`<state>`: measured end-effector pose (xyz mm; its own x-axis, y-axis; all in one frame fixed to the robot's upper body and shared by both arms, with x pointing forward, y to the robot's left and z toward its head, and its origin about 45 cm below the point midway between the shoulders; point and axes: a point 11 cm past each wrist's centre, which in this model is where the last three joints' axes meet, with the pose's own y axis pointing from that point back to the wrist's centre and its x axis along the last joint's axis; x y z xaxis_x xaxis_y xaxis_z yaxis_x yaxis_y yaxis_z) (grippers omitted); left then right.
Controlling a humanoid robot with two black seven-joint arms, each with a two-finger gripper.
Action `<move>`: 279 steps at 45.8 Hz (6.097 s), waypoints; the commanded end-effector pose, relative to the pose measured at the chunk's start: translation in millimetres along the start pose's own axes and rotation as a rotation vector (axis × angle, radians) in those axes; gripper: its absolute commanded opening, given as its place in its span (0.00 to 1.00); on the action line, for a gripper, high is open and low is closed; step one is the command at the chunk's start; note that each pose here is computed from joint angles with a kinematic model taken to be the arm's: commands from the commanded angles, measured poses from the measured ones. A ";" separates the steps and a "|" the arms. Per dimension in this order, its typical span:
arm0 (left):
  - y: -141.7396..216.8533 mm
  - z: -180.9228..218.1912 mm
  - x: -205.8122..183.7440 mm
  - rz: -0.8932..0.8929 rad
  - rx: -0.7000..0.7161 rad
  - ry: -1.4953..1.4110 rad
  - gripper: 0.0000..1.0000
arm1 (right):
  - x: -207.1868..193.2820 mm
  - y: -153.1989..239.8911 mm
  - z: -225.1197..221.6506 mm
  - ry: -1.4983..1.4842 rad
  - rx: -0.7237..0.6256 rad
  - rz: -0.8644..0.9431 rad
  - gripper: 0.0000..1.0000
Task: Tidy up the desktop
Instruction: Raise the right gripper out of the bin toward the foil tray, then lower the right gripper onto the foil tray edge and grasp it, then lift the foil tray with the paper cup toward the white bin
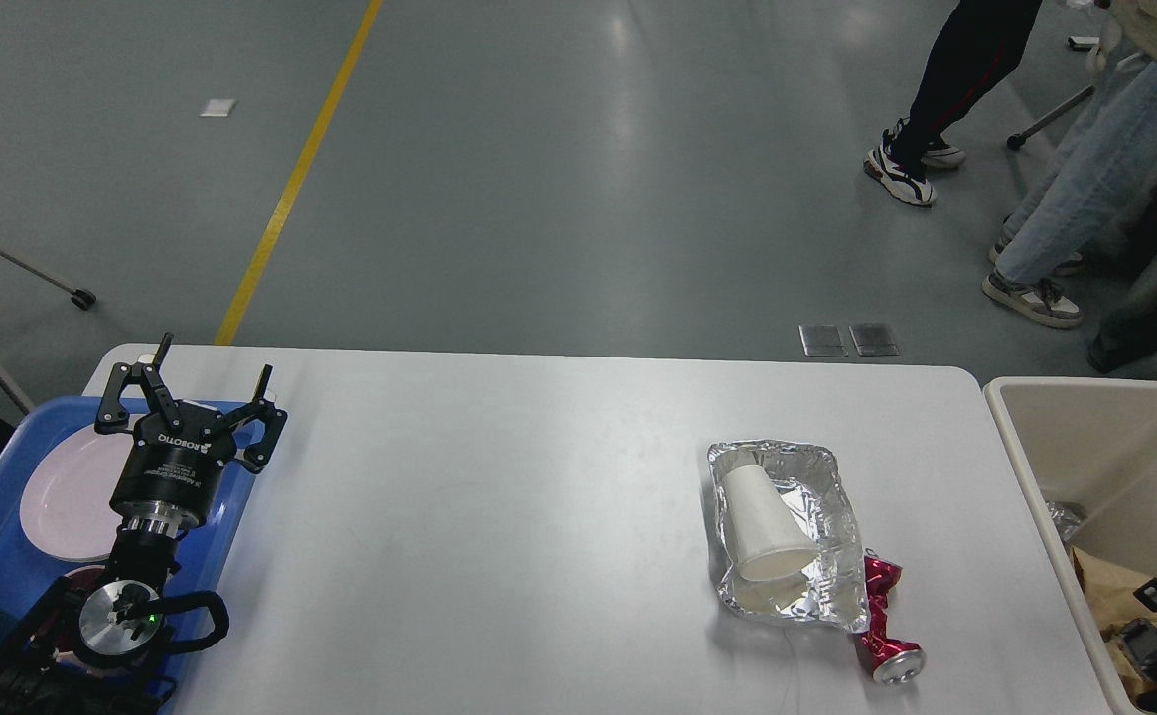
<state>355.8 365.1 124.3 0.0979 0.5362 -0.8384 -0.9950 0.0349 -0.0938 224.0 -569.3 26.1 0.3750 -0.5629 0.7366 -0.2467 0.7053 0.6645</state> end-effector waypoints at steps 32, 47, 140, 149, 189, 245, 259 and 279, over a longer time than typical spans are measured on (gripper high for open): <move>-0.6 0.2 -0.6 -0.002 -0.001 0.000 0.96 | 155.0 112.4 -140.4 0.322 0.222 -0.320 1.00; 0.0 0.0 -0.3 -0.002 0.000 0.000 0.97 | 157.0 306.8 -221.5 0.766 0.404 -0.454 1.00; 0.0 1.4 0.0 -0.002 -0.001 -0.003 0.97 | -47.9 200.5 -235.0 0.696 0.430 -0.393 0.99; 0.0 1.4 0.0 -0.002 -0.001 -0.003 0.97 | -60.4 200.6 -235.0 0.678 0.443 -0.411 0.97; 0.0 1.4 0.2 0.000 -0.001 -0.003 0.97 | -93.9 203.7 -227.5 0.692 0.444 -0.477 0.00; 0.0 1.4 0.0 -0.002 -0.001 -0.003 0.97 | 22.6 289.5 -220.7 0.654 0.418 -0.677 0.00; 0.0 1.4 0.0 -0.002 -0.001 -0.003 0.97 | 119.4 360.8 -182.9 0.641 0.379 -0.660 0.00; 0.0 1.4 0.2 0.000 -0.001 -0.003 0.96 | 165.3 365.3 -151.3 0.498 0.362 -0.618 0.00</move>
<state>355.8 366.3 125.0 0.0988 0.5386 -0.8368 -0.9949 0.0349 -0.0950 329.6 -318.1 371.5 0.8991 -0.4243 0.1079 -0.0695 0.1050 0.9920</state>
